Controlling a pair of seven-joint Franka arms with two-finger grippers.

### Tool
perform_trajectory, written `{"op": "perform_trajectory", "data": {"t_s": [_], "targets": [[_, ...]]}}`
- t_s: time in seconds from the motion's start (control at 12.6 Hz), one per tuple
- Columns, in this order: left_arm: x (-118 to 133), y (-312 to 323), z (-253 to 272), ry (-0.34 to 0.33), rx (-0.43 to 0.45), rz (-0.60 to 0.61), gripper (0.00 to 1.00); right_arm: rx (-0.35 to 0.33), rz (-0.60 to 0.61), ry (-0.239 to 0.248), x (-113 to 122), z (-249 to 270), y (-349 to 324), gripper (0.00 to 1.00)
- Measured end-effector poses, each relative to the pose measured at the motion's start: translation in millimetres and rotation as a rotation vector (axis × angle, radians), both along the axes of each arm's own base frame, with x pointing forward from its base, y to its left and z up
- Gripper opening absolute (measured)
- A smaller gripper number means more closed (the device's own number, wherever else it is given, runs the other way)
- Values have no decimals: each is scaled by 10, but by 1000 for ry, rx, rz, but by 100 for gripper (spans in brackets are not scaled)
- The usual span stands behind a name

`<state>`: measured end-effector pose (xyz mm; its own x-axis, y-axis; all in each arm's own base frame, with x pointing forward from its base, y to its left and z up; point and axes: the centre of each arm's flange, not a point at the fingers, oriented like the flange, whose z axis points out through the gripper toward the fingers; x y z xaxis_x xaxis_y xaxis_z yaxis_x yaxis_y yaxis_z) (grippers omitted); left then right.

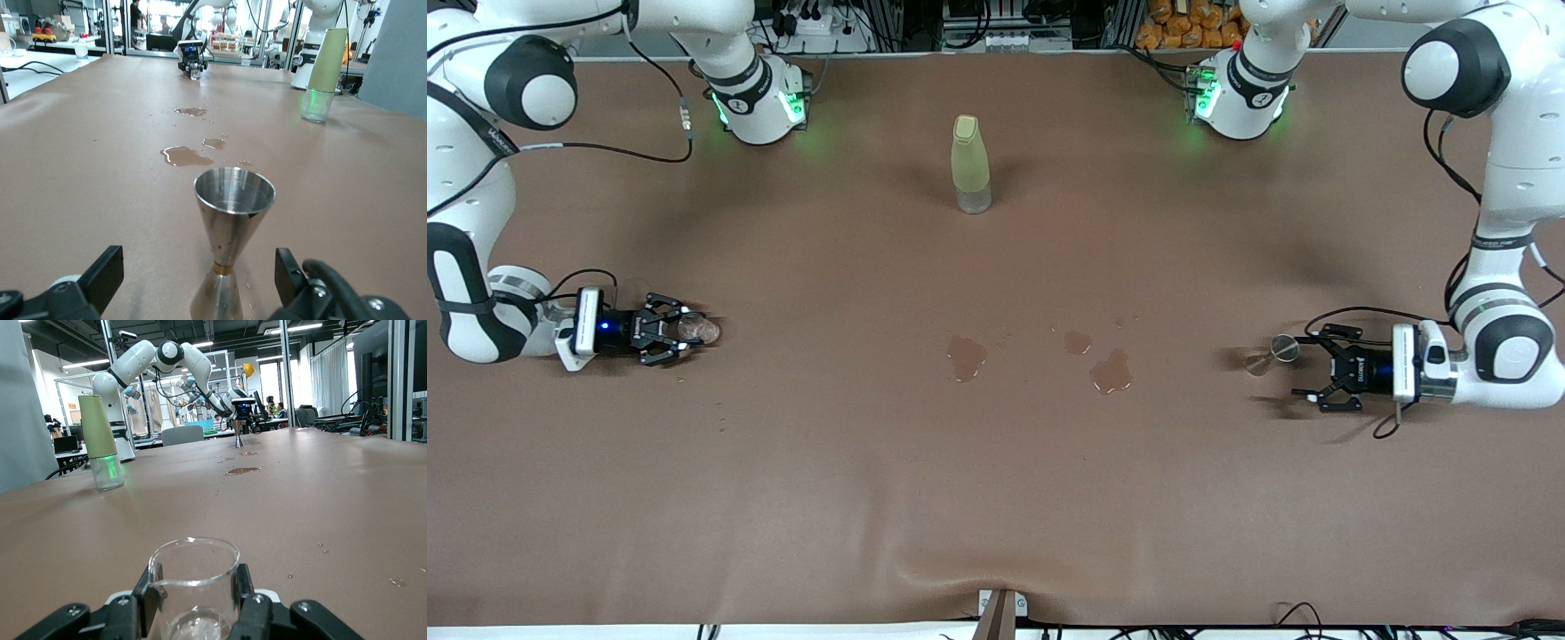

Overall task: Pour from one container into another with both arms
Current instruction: 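Close the left gripper on the steel jigger while the right gripper holds the cup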

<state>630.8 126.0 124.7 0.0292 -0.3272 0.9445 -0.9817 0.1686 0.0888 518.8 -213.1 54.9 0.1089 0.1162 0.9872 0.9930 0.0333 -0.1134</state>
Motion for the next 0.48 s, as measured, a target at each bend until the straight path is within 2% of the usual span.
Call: {"op": "perform_trajectory", "data": {"t_s": [0.24, 0.48], "targets": [[-43, -74, -214, 17, -24, 7, 100, 4, 5, -11, 39, 21, 31, 50], [-52, -100, -270, 22, -33, 13, 100, 30, 32, -50, 210, 152, 205, 50]]}}
